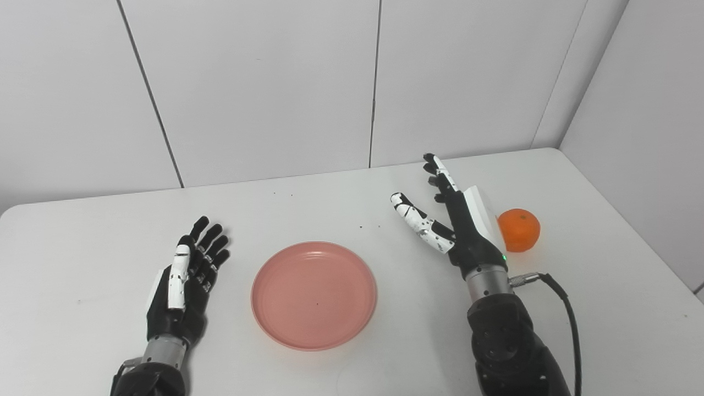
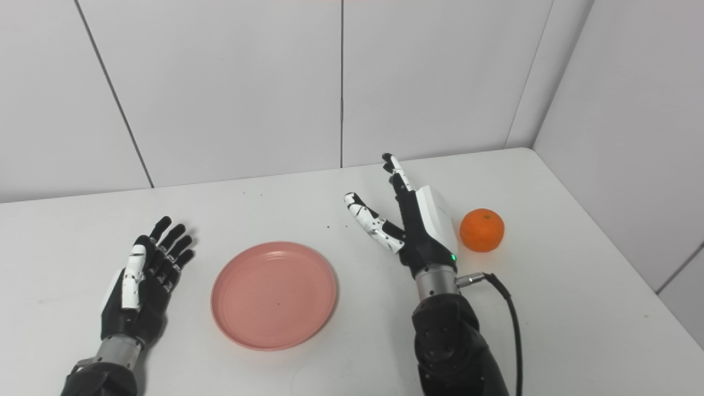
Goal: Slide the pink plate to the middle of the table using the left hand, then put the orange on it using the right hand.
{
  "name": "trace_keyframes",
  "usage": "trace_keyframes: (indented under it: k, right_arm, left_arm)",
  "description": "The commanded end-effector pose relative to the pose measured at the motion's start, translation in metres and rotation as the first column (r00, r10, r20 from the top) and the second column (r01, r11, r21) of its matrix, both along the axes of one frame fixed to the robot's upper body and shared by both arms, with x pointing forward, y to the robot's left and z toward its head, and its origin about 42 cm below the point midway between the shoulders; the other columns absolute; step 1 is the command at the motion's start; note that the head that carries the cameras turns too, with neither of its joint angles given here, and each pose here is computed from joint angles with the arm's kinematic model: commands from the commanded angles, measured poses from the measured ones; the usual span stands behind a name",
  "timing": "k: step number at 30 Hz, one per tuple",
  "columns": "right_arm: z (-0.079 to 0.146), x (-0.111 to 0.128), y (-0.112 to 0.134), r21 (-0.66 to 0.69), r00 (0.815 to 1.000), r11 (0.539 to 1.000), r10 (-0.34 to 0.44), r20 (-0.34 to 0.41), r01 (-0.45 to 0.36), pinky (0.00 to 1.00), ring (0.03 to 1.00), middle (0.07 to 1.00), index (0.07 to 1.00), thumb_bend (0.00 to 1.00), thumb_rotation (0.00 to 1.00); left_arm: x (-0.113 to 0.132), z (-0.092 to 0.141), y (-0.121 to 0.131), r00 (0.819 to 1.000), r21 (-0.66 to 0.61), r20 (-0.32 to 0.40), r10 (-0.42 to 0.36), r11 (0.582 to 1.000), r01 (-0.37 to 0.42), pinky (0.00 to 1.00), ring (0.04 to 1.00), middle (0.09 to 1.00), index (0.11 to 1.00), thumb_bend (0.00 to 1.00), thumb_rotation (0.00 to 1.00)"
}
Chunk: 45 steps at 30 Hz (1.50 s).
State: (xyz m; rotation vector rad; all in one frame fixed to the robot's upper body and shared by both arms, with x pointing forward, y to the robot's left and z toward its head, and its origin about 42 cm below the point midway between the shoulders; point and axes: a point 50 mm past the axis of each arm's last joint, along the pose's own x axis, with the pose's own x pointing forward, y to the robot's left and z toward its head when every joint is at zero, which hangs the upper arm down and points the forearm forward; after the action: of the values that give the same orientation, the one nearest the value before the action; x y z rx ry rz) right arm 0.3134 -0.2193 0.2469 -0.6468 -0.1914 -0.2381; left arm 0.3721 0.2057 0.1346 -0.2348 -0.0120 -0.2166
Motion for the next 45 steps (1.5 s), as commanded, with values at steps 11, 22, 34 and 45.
trace_keyframes:
  k: [11,22,34,45]
  right_arm:
    - [0.035,-0.003,-0.042,-0.209,0.960,0.956,-0.154,0.234,0.204,0.79,0.890,0.942,0.960,0.73,0.54]
    - [0.033,0.002,-0.067,-0.265,0.939,0.913,-0.251,0.236,0.311,0.72,0.857,0.927,0.948,0.77,0.53]
    - [0.022,0.003,-0.092,-0.305,0.913,0.861,-0.367,0.179,0.406,0.59,0.766,0.892,0.950,0.80,0.53]
    - [0.011,0.009,-0.107,-0.332,0.903,0.841,-0.420,0.095,0.427,0.70,0.861,0.926,0.967,0.86,0.48]
  left_arm:
    - [0.002,-0.005,0.004,1.000,-0.021,-0.027,0.000,1.000,-0.001,0.93,0.916,0.922,0.920,0.36,1.00]
    - [0.004,-0.010,0.010,0.999,-0.005,-0.038,-0.007,1.000,0.007,0.98,0.948,0.950,0.945,0.32,1.00]
    - [0.001,-0.005,0.011,0.999,0.006,-0.045,-0.014,1.000,0.014,0.99,0.962,0.967,0.965,0.33,1.00]
    - [0.000,0.001,0.009,0.999,0.004,-0.050,-0.009,1.000,0.009,0.98,0.953,0.956,0.954,0.32,1.00]
